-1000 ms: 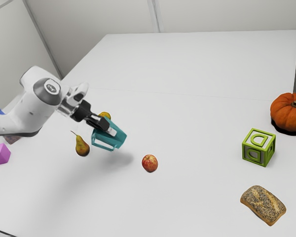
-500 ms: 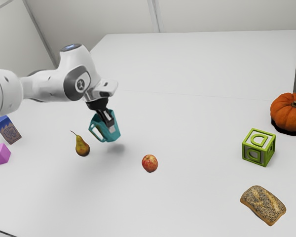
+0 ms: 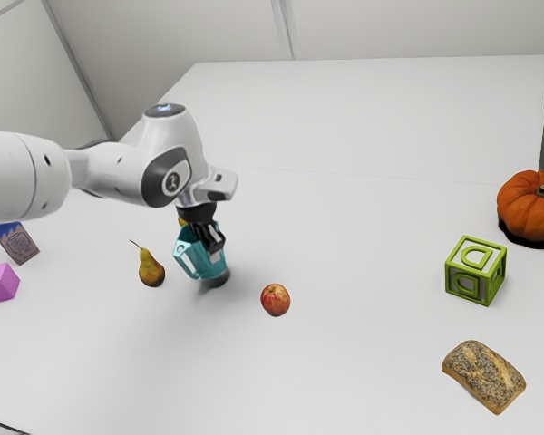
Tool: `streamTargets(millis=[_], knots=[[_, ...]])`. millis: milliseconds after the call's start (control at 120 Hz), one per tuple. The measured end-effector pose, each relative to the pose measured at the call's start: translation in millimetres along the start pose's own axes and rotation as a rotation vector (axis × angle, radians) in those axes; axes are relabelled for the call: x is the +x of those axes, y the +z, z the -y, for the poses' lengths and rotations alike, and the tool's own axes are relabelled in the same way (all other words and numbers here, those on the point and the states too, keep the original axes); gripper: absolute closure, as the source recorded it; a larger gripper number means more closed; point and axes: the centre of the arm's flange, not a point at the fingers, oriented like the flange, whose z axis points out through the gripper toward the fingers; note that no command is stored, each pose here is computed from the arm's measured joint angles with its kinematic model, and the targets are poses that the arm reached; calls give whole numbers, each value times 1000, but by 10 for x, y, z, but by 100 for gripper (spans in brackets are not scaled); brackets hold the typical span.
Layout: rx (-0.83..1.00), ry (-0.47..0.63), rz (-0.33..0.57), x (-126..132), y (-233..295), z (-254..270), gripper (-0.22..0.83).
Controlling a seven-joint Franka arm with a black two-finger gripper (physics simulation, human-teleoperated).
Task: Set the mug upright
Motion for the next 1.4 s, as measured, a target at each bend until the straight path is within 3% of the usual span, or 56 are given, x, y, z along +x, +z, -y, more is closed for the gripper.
streamTargets(millis=[333, 1042, 1400], knots=[[22, -52, -30, 11, 80, 1, 74], [26, -99, -55, 32, 4, -20, 32], [34, -104, -117, -54, -501, -91, 14]])
